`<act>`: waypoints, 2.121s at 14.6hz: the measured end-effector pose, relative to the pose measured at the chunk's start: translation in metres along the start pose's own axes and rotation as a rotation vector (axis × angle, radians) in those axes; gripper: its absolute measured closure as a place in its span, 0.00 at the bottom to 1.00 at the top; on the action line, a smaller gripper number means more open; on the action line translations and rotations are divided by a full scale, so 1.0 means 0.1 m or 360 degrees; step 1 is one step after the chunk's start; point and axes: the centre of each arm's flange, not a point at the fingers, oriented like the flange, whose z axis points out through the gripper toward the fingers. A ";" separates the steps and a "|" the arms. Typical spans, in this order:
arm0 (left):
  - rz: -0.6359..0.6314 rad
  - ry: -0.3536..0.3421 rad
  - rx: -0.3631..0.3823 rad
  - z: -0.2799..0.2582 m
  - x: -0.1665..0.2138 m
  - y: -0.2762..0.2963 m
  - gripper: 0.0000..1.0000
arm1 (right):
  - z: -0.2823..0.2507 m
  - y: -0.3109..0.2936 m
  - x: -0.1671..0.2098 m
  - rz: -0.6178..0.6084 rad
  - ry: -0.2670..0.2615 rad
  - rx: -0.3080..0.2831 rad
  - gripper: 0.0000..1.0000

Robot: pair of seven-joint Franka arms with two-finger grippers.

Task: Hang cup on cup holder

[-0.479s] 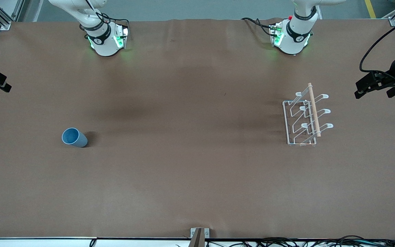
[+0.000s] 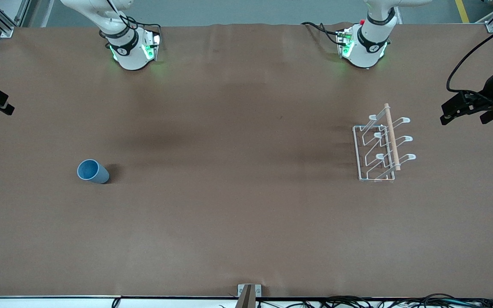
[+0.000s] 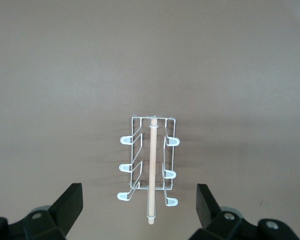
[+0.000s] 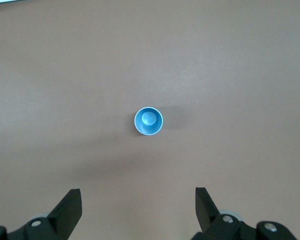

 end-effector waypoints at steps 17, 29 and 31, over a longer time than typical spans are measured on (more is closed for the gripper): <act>0.0010 0.0000 0.0000 0.00 0.00 0.03 0.00 | 3.14 0.34 0.16 -0.0284 -0.0089 -0.0015 0.00; 0.0012 0.0000 -0.0001 0.00 0.00 0.03 0.00 | 4.22 0.33 0.30 -0.0350 -0.0082 -0.0035 0.20; 0.0011 0.0002 -0.0001 0.00 0.00 0.03 0.00 | 4.23 0.33 0.30 -0.0350 -0.0085 -0.0035 0.44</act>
